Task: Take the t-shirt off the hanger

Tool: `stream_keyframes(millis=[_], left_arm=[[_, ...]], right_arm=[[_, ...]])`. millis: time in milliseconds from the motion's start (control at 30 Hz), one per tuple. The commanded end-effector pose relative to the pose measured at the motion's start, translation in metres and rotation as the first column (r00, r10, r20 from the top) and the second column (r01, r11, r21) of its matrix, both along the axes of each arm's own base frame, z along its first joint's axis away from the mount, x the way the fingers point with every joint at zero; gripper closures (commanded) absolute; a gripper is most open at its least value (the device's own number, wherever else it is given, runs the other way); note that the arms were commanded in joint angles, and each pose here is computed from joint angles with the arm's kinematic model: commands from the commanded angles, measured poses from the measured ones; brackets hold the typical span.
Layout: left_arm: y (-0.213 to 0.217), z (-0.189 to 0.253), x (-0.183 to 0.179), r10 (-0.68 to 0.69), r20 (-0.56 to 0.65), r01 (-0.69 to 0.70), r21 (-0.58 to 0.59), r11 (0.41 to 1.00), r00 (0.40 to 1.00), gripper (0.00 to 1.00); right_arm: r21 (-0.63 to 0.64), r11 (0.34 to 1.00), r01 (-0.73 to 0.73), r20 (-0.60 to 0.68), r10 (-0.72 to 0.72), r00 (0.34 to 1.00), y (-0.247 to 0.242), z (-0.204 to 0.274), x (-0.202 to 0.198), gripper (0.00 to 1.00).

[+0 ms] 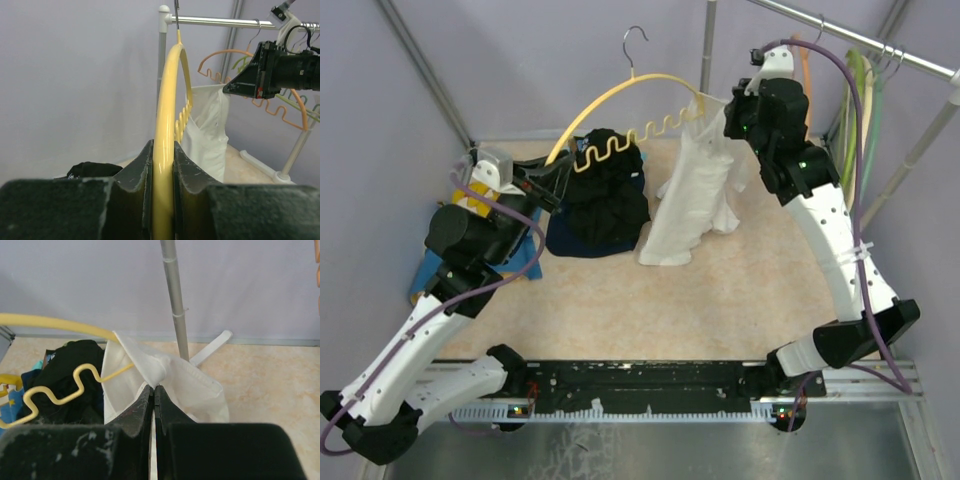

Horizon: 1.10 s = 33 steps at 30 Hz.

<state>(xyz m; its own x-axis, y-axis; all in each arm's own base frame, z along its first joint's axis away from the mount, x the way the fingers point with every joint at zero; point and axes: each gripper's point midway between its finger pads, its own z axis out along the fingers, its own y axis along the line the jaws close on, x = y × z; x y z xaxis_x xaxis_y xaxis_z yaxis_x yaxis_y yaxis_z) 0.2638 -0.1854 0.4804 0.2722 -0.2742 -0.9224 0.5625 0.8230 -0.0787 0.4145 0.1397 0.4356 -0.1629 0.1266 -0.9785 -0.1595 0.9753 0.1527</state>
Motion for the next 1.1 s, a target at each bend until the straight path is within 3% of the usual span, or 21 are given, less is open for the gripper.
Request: stream_keyframes(millis=[0,133,300,400,500,600,767,867,967,1033,1067], left_arm=[[0.017,0.051,-0.015,0.033,0.153,-0.013,-0.130,0.991,0.988,1.00],[0.007,0.054,-0.026,-0.044,0.182,0.065,-0.111,0.992,0.982,1.00],[0.012,0.054,-0.023,-0.016,0.169,0.038,-0.127,0.991,0.986,1.00],[0.018,0.053,-0.016,0.030,0.152,-0.007,-0.145,0.989,0.988,1.00],[0.020,0.053,-0.008,0.062,0.138,-0.040,-0.159,0.986,0.988,1.00],[0.019,0.051,0.000,0.079,0.120,-0.059,-0.168,0.984,0.990,1.00],[0.014,0.051,0.006,0.076,0.117,-0.056,-0.164,0.985,0.990,1.00],[0.012,0.054,0.005,0.064,0.125,-0.043,-0.164,0.985,0.990,1.00],[0.010,0.057,0.003,0.051,0.130,-0.029,-0.165,0.986,0.990,1.00],[0.008,0.057,0.001,0.037,0.132,-0.015,-0.160,0.987,0.991,1.00],[0.007,0.057,0.000,0.028,0.133,-0.007,-0.157,0.988,0.991,1.00]], right_arm=[[-0.019,0.999,0.042,0.055,-0.041,0.998,-0.012,0.019,-0.007,1.00],[-0.048,0.998,0.049,0.044,-0.047,0.998,-0.008,0.016,0.009,1.00],[-0.039,0.999,0.004,0.041,-0.002,0.999,0.003,0.018,0.016,1.00],[-0.032,0.996,-0.082,0.058,0.084,0.995,0.014,0.024,0.003,1.00],[-0.048,0.966,-0.253,0.143,0.257,0.956,0.034,0.041,-0.029,1.00],[-0.081,0.875,-0.477,0.224,0.483,0.847,0.062,0.054,-0.071,1.00],[-0.141,0.574,-0.807,0.286,0.804,0.522,0.107,0.069,-0.151,1.00],[-0.160,0.420,-0.893,0.203,0.899,0.387,0.131,0.058,-0.183,1.00],[-0.156,0.392,-0.907,0.076,0.920,0.385,0.143,0.038,-0.184,0.74],[-0.144,0.473,-0.869,0.072,0.881,0.467,0.140,0.036,-0.170,0.60],[-0.135,0.541,-0.830,0.097,0.841,0.533,0.136,0.039,-0.160,0.45]])
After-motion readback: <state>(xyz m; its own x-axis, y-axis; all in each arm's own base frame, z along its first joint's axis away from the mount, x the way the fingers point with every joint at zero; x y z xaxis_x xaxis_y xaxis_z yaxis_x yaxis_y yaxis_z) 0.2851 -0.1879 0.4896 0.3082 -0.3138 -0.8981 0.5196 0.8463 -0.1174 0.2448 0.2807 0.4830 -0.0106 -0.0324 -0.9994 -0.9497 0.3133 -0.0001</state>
